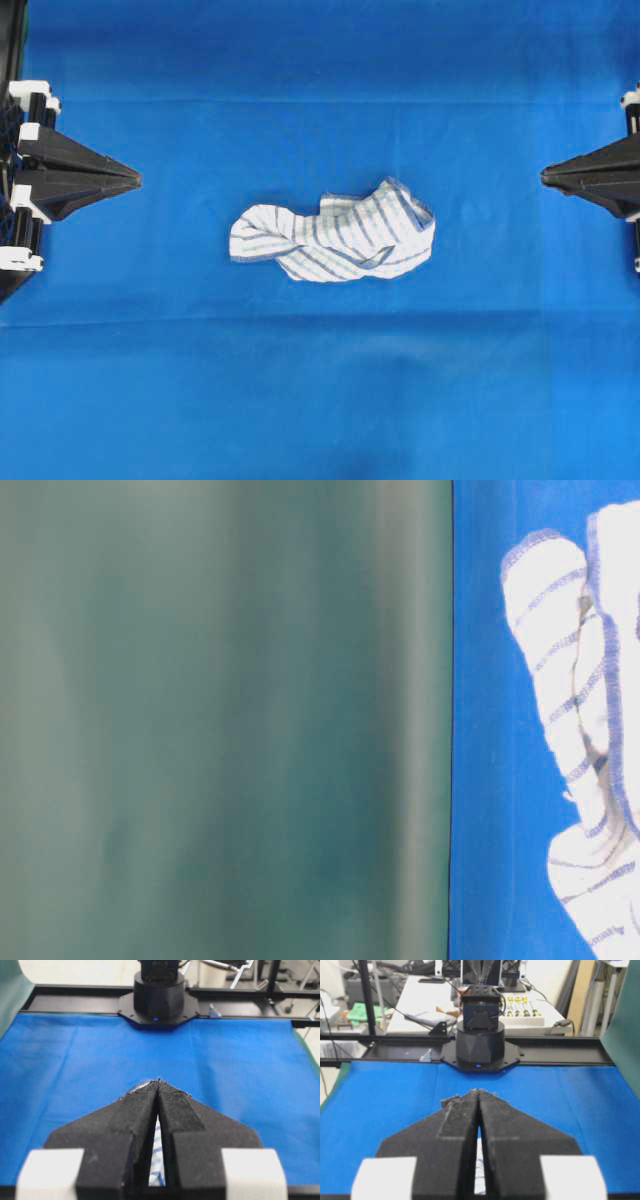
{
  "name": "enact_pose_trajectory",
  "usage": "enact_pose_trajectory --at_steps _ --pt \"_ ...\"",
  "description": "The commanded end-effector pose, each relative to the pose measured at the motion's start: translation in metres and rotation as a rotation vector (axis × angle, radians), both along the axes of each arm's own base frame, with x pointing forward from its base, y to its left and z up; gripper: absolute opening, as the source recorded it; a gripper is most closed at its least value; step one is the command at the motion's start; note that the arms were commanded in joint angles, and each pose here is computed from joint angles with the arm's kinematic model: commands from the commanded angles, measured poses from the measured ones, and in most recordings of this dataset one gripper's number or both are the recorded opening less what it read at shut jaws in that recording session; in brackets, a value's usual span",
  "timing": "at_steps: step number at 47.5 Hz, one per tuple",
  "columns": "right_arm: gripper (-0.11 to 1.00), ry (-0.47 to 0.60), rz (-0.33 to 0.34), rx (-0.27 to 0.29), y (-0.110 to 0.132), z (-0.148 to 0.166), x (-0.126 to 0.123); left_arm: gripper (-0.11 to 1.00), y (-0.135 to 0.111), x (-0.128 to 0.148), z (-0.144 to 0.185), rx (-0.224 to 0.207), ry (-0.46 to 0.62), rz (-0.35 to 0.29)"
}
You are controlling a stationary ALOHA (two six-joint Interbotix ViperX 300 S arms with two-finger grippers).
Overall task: Lift the towel with both arms.
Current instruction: 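Move both grippers inward and grasp opposite ends of the striped towel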
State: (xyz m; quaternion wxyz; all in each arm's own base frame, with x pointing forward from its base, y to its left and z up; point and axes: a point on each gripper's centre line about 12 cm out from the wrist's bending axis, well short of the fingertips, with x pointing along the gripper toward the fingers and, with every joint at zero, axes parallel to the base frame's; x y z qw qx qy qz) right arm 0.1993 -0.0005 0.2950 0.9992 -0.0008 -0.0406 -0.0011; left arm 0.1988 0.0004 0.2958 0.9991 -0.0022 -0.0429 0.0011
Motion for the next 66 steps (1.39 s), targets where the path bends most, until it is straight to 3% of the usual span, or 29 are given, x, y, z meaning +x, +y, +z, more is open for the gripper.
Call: enact_pose_trajectory --at_steps 1,19,33,36,38,45,49,55,66 --pt "0.00 -0.023 0.000 0.003 0.000 0.009 0.002 0.00 0.000 0.002 0.013 -0.021 -0.032 0.000" --pt "0.00 0.186 -0.001 0.027 0.000 -0.006 0.033 0.00 -0.003 0.025 -0.007 -0.022 0.052 -0.013" --pt "0.01 0.339 -0.008 0.059 -0.001 -0.039 0.063 0.03 -0.003 0.054 -0.033 -0.022 0.152 -0.008" --pt "0.01 0.371 -0.008 0.070 0.000 -0.046 0.070 0.12 -0.003 0.063 -0.041 -0.022 0.190 -0.008" --pt "0.07 0.394 -0.010 0.075 0.000 -0.051 0.075 0.22 -0.003 0.066 -0.047 -0.023 0.215 -0.007" --pt "0.52 0.506 -0.013 0.075 0.000 -0.077 0.094 0.67 -0.003 0.079 -0.074 -0.022 0.315 -0.004" --pt "0.66 0.576 -0.015 0.074 0.000 -0.096 0.104 0.87 -0.002 0.084 -0.089 -0.022 0.367 -0.002" --pt "0.60 0.658 -0.016 0.075 0.001 -0.120 0.115 0.89 -0.002 0.092 -0.110 -0.026 0.436 0.001" --pt "0.61 0.791 -0.022 0.074 0.001 -0.158 0.132 0.89 -0.001 0.113 -0.143 -0.026 0.495 0.008"
